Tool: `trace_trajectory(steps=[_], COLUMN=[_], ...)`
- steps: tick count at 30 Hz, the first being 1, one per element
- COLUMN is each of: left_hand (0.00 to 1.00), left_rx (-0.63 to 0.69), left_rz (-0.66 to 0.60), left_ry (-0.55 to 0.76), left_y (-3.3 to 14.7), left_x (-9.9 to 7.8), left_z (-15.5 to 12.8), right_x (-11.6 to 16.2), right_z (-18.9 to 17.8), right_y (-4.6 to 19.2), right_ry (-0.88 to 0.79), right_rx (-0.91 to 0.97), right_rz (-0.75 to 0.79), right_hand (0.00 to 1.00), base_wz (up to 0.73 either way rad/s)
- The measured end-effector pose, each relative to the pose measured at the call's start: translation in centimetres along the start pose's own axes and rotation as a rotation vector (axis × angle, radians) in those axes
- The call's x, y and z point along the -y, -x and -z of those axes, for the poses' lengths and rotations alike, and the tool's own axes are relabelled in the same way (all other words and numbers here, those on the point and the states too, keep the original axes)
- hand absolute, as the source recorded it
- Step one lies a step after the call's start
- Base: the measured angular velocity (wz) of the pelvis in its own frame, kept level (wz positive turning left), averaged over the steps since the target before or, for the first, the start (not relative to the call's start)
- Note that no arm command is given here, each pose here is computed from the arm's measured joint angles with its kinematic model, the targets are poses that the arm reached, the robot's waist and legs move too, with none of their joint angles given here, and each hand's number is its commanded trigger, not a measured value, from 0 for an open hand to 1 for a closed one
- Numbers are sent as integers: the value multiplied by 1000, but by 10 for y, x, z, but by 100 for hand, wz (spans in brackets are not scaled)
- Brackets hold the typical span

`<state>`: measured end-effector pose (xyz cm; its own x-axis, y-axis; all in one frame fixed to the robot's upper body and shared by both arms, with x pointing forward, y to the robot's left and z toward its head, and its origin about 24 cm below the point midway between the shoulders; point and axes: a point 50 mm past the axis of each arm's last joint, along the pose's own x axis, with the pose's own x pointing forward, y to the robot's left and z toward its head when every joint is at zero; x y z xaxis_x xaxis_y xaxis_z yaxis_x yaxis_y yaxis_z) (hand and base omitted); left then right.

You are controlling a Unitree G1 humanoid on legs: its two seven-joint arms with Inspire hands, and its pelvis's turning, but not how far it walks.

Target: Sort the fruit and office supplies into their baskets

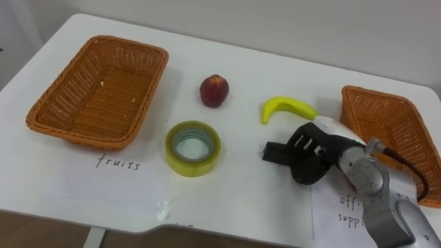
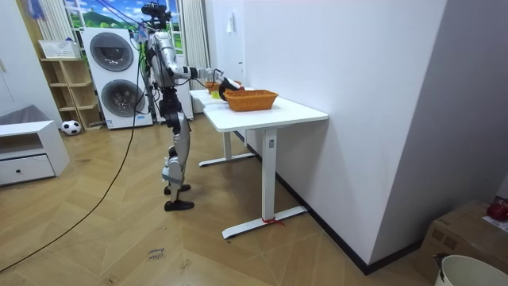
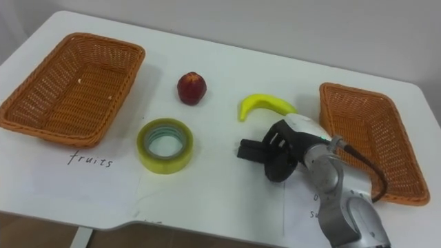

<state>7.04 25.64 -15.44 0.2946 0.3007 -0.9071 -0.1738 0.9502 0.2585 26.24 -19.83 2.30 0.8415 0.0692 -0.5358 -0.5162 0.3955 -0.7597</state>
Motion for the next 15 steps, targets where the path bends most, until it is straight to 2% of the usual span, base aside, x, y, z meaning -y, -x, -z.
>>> trace_trajectory(steps=[5, 11, 15], left_hand=[0, 0, 0], left_rx=[-1, -9, -17], left_rz=[15, 19, 15], left_ry=[12, 13, 37], left_y=[0, 1, 3], left_x=[5, 7, 5], left_z=[2, 5, 15], right_x=[4, 9, 28], right_z=[-4, -17, -22], right_y=[7, 17, 27], right_ry=[-3, -87, -168], right_rx=[31, 145, 230], right_rz=[14, -4, 63], right_hand=[100, 100, 100], base_wz=[-1, -2, -6])
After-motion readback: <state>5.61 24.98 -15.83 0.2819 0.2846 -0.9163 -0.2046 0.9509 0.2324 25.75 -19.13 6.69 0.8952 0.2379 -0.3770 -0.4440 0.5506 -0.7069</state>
